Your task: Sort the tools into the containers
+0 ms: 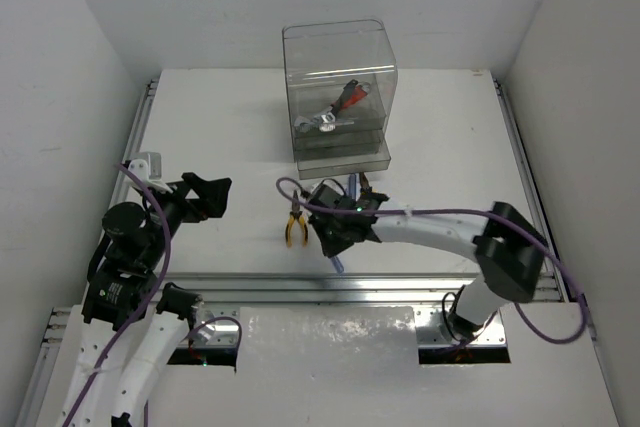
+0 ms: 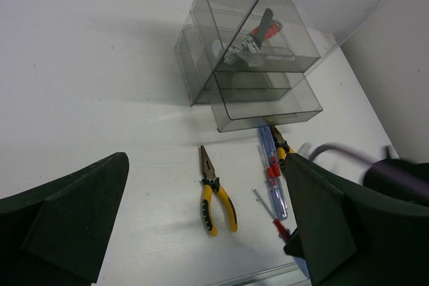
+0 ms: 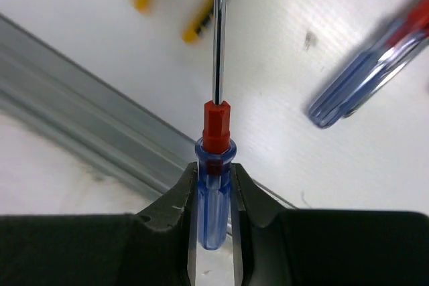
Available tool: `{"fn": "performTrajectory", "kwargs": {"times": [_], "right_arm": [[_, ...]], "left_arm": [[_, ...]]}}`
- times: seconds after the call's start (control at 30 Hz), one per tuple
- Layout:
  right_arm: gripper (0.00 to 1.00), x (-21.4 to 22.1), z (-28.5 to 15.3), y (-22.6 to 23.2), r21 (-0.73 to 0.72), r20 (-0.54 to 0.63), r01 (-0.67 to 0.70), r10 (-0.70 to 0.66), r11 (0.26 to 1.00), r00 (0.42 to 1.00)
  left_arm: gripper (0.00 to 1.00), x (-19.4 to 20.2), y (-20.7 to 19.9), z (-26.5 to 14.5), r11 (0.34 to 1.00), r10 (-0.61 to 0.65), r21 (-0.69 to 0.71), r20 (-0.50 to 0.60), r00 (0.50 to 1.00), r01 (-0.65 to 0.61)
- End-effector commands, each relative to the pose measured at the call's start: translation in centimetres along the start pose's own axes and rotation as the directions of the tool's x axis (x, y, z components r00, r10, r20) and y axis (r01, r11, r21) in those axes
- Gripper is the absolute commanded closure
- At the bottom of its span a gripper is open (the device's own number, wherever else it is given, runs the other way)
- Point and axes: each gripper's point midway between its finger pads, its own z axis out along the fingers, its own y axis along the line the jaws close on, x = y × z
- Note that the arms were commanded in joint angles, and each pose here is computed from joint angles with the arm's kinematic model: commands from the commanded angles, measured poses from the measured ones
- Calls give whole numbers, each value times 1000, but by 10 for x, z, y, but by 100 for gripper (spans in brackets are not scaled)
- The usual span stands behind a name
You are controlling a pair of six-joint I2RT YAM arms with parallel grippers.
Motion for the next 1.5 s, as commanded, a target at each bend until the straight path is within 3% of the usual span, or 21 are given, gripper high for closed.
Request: {"fn": "performTrajectory", "kwargs": {"times": [0.0, 0.07, 0.13, 0.17, 0.23, 0.27, 0.3, 0.37, 0.47, 0.63, 0.67, 0.77, 0.93, 0.97, 1.0, 1.1, 1.13, 1.17, 1.2, 1.3, 1.47], "right_arm": [[100, -86, -79, 14, -132, 322, -59, 99, 990, 941], [100, -109, -102, -2, -161, 425, -160, 214, 974, 880], [100, -132, -111, -19, -241, 512, -309, 391, 920, 765], [100, -161, -138, -32, -371, 590, -379, 530, 848, 609], [100, -172, -151, -68, -445, 644, -510, 659, 736, 389], [100, -168, -146, -89, -468, 658, -566, 695, 679, 289], [100, -179, -161, -99, -568, 632, -590, 764, 573, 133], [100, -191, -172, -132, -618, 621, -647, 782, 447, -55], [100, -214, -157, -155, -622, 557, -725, 818, 297, -144], [97, -245, -124, -169, -569, 534, -796, 829, 206, -167], [94, -249, -118, -168, -554, 528, -805, 837, 211, -144], [54, -262, -110, -159, -509, 495, -833, 865, 216, -78], [35, -245, -101, -154, -507, 468, -835, 882, 214, -58], [32, -244, -101, -153, -494, 474, -837, 880, 237, -31], [27, -248, -107, -148, -466, 493, -827, 868, 314, 51], [28, -262, -120, -123, -449, 499, -727, 821, 519, 278], [30, -250, -107, -119, -345, 514, -689, 742, 637, 429], [31, -246, -109, -109, -304, 516, -655, 698, 691, 497], [34, -225, -97, -109, -180, 505, -601, 598, 779, 623], [42, -172, -70, -103, 63, 458, -517, 435, 854, 775], [54, -90, -37, -83, 217, 366, -425, 330, 879, 870]], "left_arm": [[0, -11, -5, 1, 1000, 6, 21, 44, 999, -7], [0, -11, -4, 1, 1000, 6, 17, 46, 999, -6], [0, -11, -4, 0, 1000, 4, 15, 46, 999, -5], [0, -11, -4, 0, 1000, 3, 11, 47, 999, -3], [0, -12, -3, 0, 1000, 3, 8, 52, 999, -3], [0, -13, -3, -1, 1000, 1, 8, 55, 998, -2], [0, -13, -3, -2, 1000, 1, 5, 58, 998, -1], [0, -14, -3, -2, 1000, 0, 4, 62, 998, 0], [0, -14, -2, -2, 1000, 0, 3, 62, 998, 0], [0, -14, -3, -3, 1000, 0, 4, 65, 998, 0], [0, -14, -3, -3, 1000, -2, 6, 66, 998, 1], [0, -14, -3, -3, 1000, 0, 8, 67, 998, 0], [0, -16, -3, -5, 1000, 0, 10, 74, 997, 0], [0, -16, -4, -5, 1000, 0, 11, 74, 997, -1], [0, -16, -4, -5, 1000, 0, 11, 74, 997, -1], [0, -16, -4, -5, 1000, 0, 11, 74, 997, -1], [0, -16, -4, -5, 1000, 0, 11, 74, 997, -1], [0, -16, -4, -5, 1000, 0, 12, 75, 997, -1], [0, -17, -4, -6, 1000, 0, 13, 78, 997, -1], [0, -15, -5, -4, 1000, 1, 17, 69, 998, -3], [0, -15, -5, -4, 1000, 3, 18, 67, 998, -4]]}}
